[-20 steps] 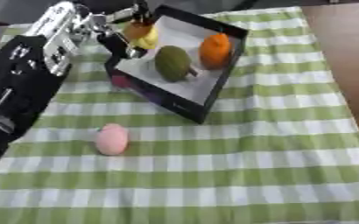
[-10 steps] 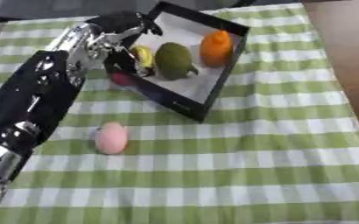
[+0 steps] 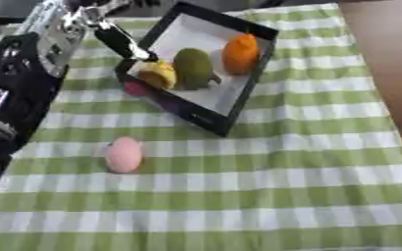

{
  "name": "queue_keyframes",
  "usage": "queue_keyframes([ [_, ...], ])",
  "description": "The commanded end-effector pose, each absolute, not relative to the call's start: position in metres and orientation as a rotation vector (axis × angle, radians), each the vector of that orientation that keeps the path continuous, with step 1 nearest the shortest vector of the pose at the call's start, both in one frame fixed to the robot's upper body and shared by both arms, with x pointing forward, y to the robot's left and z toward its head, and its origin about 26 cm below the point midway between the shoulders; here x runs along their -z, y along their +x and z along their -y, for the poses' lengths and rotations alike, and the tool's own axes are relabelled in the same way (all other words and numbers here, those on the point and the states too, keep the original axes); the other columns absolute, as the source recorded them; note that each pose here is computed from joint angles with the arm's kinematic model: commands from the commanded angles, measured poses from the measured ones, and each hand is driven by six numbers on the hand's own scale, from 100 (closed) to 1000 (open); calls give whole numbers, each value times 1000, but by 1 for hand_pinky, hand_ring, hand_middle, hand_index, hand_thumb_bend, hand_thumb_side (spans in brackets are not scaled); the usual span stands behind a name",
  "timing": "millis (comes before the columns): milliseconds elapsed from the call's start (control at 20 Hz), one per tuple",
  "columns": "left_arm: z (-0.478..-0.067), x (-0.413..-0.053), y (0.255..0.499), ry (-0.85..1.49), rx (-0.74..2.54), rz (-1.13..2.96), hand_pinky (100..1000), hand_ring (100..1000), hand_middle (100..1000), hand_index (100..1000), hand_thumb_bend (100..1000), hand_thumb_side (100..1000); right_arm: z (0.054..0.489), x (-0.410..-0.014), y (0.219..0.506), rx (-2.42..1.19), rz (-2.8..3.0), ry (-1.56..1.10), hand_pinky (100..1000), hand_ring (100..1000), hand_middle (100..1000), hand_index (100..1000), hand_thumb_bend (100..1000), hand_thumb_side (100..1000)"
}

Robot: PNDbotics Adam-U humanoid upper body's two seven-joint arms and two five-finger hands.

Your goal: Pick up objects on the table and place them in the box.

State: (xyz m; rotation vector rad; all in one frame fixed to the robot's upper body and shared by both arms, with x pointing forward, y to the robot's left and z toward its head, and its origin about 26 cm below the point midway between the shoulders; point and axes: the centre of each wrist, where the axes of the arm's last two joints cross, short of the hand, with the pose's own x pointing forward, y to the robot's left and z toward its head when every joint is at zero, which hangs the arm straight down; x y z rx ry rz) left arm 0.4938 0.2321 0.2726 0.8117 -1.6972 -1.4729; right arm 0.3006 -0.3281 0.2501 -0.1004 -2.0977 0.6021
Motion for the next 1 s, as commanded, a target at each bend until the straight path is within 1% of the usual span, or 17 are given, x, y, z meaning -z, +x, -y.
queue_keyframes([
  [50,-268,-309,487,822,1308,1730,859,762,749,846,585,318,332,-258,298,-602,2114,-131,993,822,707,784,243,340],
  [250,-301,-318,481,788,1245,1679,875,778,761,853,595,334,334,-256,298,-595,2111,-146,992,823,708,784,243,340],
  [300,-310,-318,479,776,1254,1649,878,785,765,855,608,349,335,-256,297,-593,2110,-151,992,822,708,784,244,340],
  [450,-334,-317,473,745,1320,1556,881,799,772,855,649,335,338,-255,297,-585,2108,-164,992,822,708,784,244,340],
  [650,-356,-308,467,715,1428,1418,884,819,780,854,694,280,338,-255,297,-583,2111,-167,992,822,708,784,244,341],
  [700,-360,-305,466,714,1454,1382,885,831,781,849,716,229,338,-255,297,-583,2112,-168,991,822,708,784,244,341],
  [800,-371,-299,464,721,1515,1284,883,845,788,851,742,195,338,-255,297,-585,2112,-170,991,822,708,784,244,342],
  [850,-376,-296,463,730,1546,1234,883,849,790,854,753,194,338,-254,297,-586,2111,-171,991,822,708,784,244,342],
  [1000,-389,-285,461,753,1601,1115,895,871,803,855,806,118,339,-253,297,-582,2107,-176,992,822,708,784,241,347],
])
